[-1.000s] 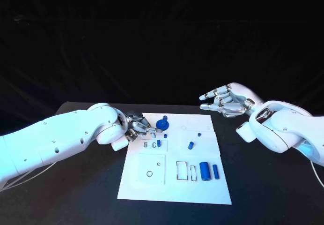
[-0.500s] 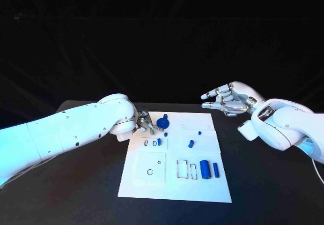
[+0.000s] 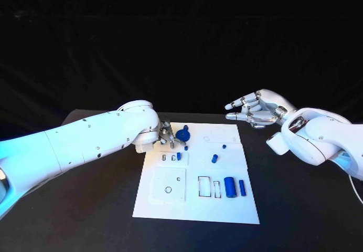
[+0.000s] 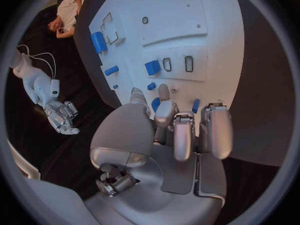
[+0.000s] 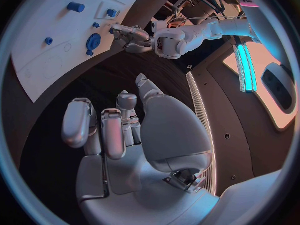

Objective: Assemble the parts on the task board

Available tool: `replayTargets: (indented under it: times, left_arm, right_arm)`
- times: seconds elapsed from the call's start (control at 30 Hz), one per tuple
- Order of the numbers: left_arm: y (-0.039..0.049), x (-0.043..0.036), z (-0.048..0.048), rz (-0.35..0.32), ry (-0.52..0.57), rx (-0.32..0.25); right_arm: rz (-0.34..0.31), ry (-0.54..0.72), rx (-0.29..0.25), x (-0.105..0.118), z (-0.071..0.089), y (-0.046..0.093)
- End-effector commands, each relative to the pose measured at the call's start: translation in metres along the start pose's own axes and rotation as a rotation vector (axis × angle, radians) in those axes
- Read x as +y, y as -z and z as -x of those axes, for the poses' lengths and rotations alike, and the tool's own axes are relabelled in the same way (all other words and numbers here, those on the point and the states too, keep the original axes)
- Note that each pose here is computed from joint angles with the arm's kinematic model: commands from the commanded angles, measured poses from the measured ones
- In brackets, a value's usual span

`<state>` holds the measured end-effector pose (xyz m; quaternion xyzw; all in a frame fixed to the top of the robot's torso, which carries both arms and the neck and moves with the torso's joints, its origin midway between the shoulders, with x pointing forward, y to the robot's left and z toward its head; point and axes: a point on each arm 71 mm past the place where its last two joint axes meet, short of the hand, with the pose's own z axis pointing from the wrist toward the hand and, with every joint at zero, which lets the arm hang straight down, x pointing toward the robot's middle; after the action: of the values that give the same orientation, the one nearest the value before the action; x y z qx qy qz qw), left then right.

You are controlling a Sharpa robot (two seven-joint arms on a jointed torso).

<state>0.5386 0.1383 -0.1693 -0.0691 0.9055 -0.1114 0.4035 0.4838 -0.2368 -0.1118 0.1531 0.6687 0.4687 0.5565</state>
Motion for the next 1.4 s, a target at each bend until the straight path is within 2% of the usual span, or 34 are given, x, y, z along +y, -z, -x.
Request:
replayTargets:
  times: [0.03,0.2,1.0,1.4]
  left_arm:
    - [-0.0015,-0.0032,-0.0038,0.019,-0.062,0.048]
    - [-0.0035,-0.0056,-0.0056,0.023,-0.082,0.054]
    - [-0.0067,-0.006,-0.0117,0.021,-0.074,0.083]
    - [-0.0098,-0.0096,-0.0185,0.016,-0.08,0.11]
  right_arm:
    - [-0.001,0.009,0.021,0.0,-0.002,-0.001]
    - [-0.002,0.014,0.024,0.0,-0.003,-0.001]
    - [-0.012,0.027,0.022,-0.002,-0.002,-0.002]
    - [-0.013,0.028,0.02,-0.002,-0.002,-0.003]
